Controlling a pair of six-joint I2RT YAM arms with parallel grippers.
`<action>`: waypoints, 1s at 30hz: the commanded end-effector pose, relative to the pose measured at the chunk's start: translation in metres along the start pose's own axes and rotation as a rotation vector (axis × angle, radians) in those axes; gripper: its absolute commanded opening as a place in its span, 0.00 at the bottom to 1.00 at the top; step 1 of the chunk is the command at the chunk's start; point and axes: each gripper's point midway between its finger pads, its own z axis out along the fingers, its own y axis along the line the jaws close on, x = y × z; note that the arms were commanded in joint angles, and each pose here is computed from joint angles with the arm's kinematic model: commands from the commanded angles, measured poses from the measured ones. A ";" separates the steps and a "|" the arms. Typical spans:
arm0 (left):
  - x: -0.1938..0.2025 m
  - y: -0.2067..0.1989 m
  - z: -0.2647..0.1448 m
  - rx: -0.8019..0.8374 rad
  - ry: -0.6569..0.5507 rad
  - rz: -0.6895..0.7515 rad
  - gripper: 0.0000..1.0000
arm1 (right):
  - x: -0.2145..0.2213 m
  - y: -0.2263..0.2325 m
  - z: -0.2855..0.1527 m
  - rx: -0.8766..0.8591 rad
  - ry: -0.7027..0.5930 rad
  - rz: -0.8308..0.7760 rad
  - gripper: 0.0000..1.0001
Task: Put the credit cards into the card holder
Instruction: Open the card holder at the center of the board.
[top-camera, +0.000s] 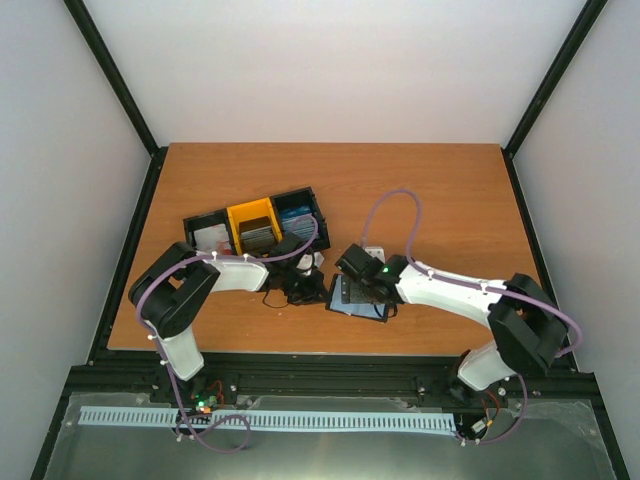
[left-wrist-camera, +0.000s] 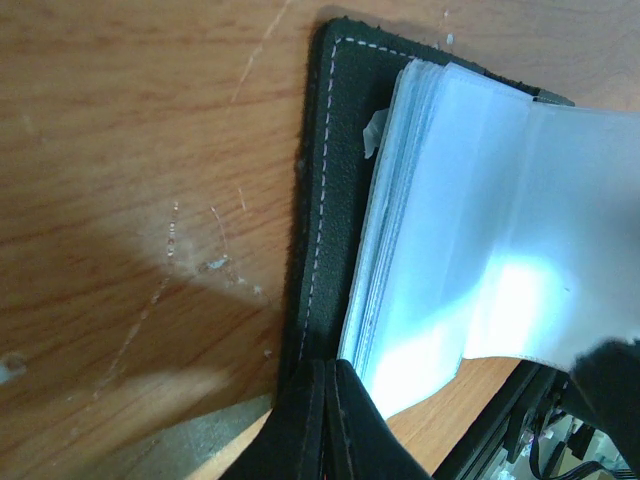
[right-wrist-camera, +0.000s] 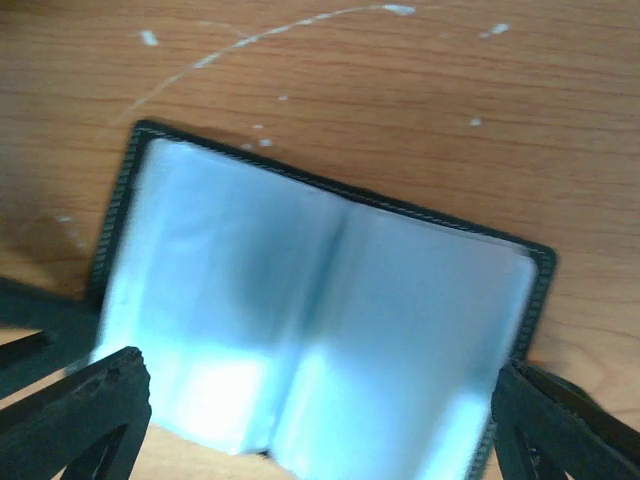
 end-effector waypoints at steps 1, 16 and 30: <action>0.016 0.035 0.002 -0.123 0.041 -0.056 0.01 | -0.002 0.027 -0.003 -0.159 -0.008 0.001 0.92; 0.007 0.016 -0.009 -0.070 -0.015 0.014 0.04 | 0.017 0.014 0.025 -0.085 0.090 0.053 0.87; -0.010 -0.001 -0.045 -0.034 -0.184 0.020 0.19 | 0.000 0.070 0.030 -0.299 0.099 -0.166 0.46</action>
